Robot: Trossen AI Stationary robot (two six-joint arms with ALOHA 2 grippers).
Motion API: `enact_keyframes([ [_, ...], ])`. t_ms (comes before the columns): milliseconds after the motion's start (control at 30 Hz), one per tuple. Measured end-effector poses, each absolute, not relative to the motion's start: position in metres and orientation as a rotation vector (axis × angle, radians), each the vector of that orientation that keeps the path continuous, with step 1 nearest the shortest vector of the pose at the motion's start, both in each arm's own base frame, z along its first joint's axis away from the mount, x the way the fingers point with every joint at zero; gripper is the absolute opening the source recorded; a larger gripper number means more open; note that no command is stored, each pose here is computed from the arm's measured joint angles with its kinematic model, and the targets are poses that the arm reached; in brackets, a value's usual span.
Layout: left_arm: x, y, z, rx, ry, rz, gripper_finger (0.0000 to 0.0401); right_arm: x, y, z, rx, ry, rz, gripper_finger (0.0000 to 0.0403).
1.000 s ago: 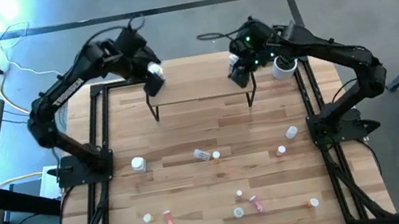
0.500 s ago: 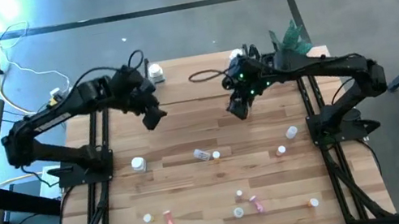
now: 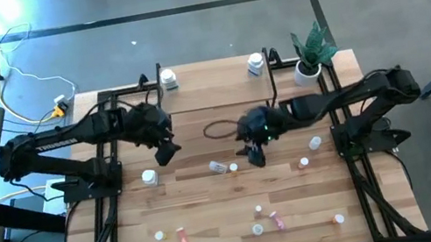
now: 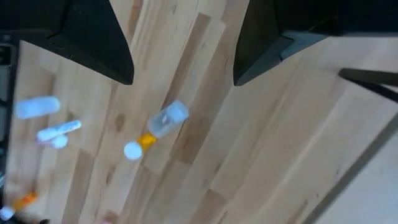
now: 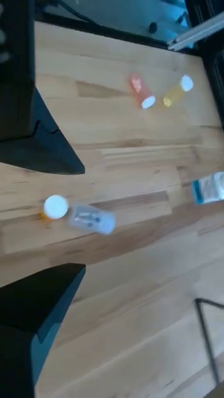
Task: Pick and place medicine bottles onto shelf by color
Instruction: Put the top orange pill bottle on the shelf
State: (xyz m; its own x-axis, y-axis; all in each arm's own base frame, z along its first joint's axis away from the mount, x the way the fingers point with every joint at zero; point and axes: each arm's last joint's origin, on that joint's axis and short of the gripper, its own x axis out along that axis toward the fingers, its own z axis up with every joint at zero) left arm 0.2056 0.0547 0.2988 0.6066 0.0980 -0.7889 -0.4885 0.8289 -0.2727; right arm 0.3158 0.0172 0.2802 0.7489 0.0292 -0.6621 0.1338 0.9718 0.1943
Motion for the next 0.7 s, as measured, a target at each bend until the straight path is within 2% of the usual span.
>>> enact_keyframes([
  [433, 0.207, 0.028, 0.291, -0.479, 0.922, 0.359, 0.0266, 0.315, 0.046, 0.231, 0.213, 0.562, -0.092, 0.0236],
  [700, 0.207, 0.026, 0.290, -0.471, 0.924, 0.356, 0.0266, 0.326, 0.048, 0.202, 0.203, 0.605, -0.099, 0.0236],
])
